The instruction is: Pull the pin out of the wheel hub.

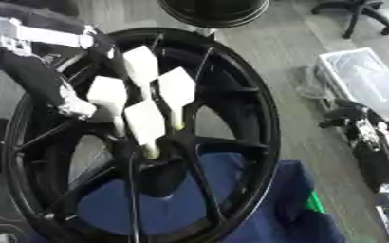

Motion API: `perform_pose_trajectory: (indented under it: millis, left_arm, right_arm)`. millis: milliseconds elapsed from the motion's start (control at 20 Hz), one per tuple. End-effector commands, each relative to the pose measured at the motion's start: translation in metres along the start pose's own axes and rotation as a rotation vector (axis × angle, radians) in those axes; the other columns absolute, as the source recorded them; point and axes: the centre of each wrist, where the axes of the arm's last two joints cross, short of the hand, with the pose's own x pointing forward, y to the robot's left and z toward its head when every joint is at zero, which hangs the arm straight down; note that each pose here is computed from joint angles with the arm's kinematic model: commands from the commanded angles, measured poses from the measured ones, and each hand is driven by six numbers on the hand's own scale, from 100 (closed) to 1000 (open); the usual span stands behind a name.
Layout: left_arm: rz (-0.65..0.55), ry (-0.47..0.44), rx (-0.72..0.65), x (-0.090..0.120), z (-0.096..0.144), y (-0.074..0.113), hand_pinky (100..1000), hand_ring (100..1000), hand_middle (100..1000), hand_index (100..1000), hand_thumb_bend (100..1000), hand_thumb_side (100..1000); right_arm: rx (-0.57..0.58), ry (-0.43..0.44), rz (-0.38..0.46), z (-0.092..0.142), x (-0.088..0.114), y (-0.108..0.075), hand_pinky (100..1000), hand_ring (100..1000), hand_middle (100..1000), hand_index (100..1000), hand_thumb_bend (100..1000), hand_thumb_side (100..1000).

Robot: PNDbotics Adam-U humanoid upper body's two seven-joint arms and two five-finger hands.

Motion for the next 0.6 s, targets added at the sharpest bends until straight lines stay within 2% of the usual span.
perform_pose_trajectory:
  millis: [50,250,600]
  left_arm:
    - [-0.055,0.027,0.02,0.0019,0.0085,0.0115,878,860,770,817,494,466]
    - [-0.088,0.052,0.022,0.0004,0.0089,0.0118,875,858,769,815,520,364]
    - [-0.096,0.091,0.011,-0.0057,0.0063,0.0079,870,850,757,808,489,365]
  right_arm:
    - [0.018,-0.022,0.025,-0.0039,0.0084,-0.0016,1000,627,614,793,100,688]
    - [0.021,-0.025,0.023,-0.0043,0.0084,-0.0011,1000,628,614,793,100,688]
    - [0.025,-0.018,0.026,-0.004,0.008,0.0001,1000,628,614,792,100,695]
